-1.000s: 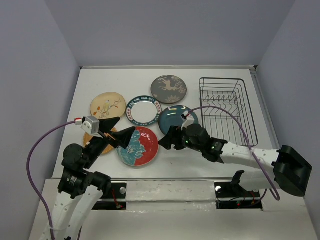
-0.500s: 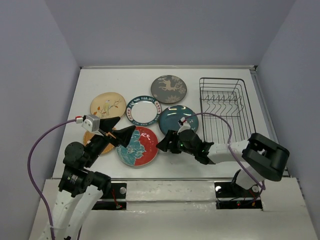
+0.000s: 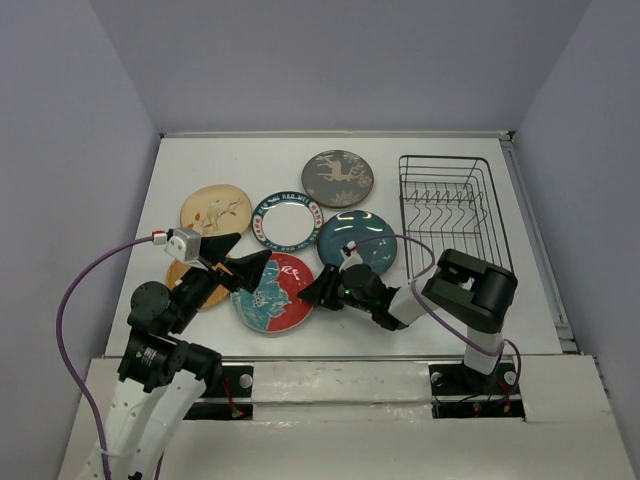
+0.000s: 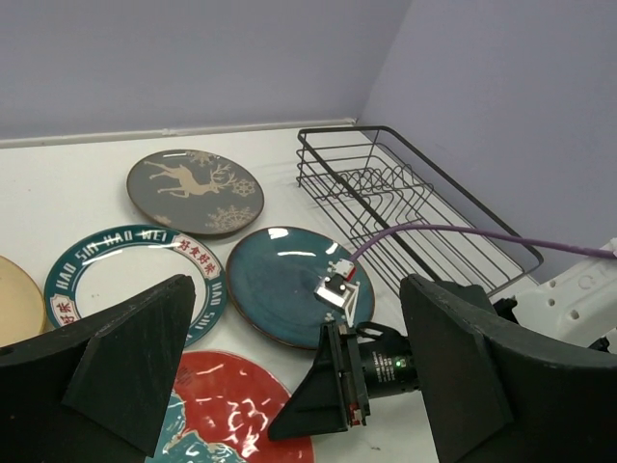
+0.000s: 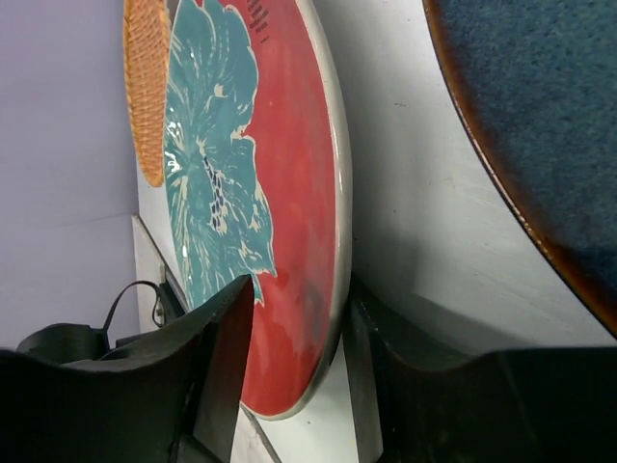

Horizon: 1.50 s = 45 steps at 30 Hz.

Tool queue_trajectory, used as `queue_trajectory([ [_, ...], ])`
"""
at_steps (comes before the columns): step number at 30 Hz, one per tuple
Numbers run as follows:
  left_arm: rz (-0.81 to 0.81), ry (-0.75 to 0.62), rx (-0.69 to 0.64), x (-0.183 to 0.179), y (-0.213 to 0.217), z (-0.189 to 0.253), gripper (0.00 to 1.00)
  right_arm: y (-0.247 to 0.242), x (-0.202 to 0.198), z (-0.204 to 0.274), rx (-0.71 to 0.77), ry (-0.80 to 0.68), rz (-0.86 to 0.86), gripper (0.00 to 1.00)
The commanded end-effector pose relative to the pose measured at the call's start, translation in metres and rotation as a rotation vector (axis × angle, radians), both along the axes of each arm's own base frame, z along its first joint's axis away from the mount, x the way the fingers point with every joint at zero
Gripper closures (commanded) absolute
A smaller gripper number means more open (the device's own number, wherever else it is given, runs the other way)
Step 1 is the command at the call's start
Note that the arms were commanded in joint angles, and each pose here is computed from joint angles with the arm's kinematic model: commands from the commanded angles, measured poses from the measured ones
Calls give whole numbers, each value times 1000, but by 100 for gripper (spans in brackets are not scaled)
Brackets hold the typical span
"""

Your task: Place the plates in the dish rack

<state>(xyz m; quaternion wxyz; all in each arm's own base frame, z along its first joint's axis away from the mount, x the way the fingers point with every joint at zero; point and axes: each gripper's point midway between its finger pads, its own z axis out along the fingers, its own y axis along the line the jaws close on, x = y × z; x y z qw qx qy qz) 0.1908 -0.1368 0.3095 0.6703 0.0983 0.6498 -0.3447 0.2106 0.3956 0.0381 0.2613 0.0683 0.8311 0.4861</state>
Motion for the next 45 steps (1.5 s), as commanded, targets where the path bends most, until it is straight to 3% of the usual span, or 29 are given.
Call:
queue_trajectory([
  [1, -6, -45, -17, -2, 0, 14, 1, 4, -1, -4, 16, 8, -12, 57],
  [6, 0, -57, -20, -3, 2, 17, 1, 3, 0, -15, -21, 44, -28, 71],
  [7, 0, -51, -19, -1, 1, 15, 1, 2, 0, -16, -20, 50, -31, 81],
  [9, 0, -50, -17, -1, 1, 15, 1, -1, 0, -14, -13, 49, -43, 91],
  [13, 9, -64, -27, -4, 4, 18, 1, -19, -1, 2, -25, 3, -72, 93],
  [16, 6, -61, -25, -3, 3, 18, 1, -30, -1, 42, -28, -78, -74, 93],
  [17, 5, -62, -27, -4, 3, 18, 1, -32, 1, 77, 15, -139, -76, 93],
  [19, 10, -74, -32, -6, 5, 21, 1, -42, 6, 103, -44, -218, -91, 93],
  [20, 11, -76, -35, -6, 5, 21, 1, -49, 8, 144, 8, -284, -111, 93],
  [27, 20, -86, -42, -8, 8, 24, 1, -118, 33, 301, 8, -593, -302, 93],
  [30, 21, -99, -50, -12, 9, 27, 1, -178, 51, 358, -76, -712, -486, 93],
  [33, 4, -108, -54, -16, 7, 28, 1, -273, 75, 387, -378, -799, -809, 93],
  [37, -9, -140, -75, -26, 7, 36, 1, -345, 85, 412, -625, -819, -1032, 93],
  [41, -39, -158, -85, -35, 5, 40, 1, -404, 94, 435, -811, -803, -1198, 93],
  [45, -74, -187, -103, -47, 3, 45, 1, -449, 113, 455, -957, -823, -1261, 93],
])
